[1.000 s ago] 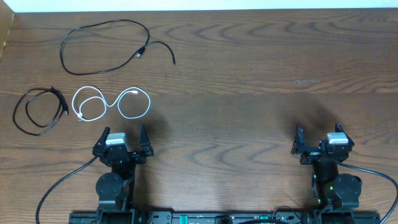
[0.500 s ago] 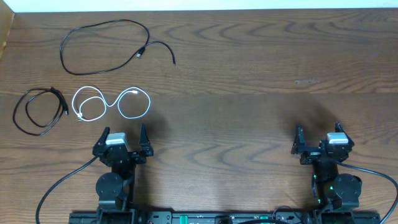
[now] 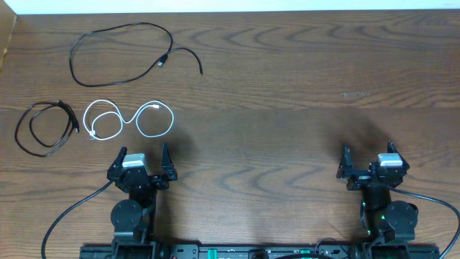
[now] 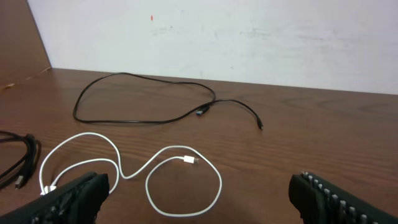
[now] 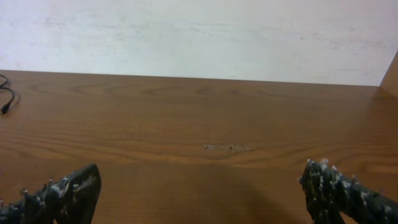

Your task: Untangle cables

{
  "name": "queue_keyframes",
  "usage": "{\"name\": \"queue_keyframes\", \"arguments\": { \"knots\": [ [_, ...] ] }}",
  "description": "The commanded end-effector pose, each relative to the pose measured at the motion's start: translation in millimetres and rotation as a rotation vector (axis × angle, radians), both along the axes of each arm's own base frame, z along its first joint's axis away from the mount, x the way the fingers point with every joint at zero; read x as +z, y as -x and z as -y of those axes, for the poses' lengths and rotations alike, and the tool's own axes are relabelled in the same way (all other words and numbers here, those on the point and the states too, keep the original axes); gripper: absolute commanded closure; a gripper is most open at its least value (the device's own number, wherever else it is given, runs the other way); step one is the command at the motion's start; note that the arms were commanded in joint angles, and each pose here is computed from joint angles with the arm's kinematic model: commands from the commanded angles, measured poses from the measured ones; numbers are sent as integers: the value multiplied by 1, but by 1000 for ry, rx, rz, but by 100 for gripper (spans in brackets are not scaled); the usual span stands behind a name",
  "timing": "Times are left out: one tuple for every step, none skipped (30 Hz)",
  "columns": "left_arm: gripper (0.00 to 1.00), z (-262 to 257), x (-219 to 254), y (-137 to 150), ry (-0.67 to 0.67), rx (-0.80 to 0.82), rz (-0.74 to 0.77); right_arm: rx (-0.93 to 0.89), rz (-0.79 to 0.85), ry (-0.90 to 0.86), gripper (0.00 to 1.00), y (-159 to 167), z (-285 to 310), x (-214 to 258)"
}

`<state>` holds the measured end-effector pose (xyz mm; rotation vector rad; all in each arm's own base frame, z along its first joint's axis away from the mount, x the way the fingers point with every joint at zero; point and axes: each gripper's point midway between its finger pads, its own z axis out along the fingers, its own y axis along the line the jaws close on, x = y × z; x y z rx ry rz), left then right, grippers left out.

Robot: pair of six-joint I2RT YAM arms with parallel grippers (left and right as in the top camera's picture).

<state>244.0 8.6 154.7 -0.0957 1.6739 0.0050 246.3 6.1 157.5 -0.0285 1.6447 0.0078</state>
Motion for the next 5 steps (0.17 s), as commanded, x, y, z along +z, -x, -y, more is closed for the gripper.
{"name": "queue_keyframes", "arguments": {
  "knots": [
    [2,-1,-18,0,-16,5,-50,-4,-1,8,1,0,1,-1],
    [2,-1,-18,0,-16,5,-50,-4,-1,8,1,0,1,-1],
    [2,-1,-18,0,-16,5,-50,-4,-1,8,1,0,1,-1],
    [2,-1,-18,0,-16,5,-50,-4,-1,8,1,0,1,-1],
    [2,-1,-18,0,-16,5,-50,-4,-1,8,1,0,1,-1]
  ]
}}
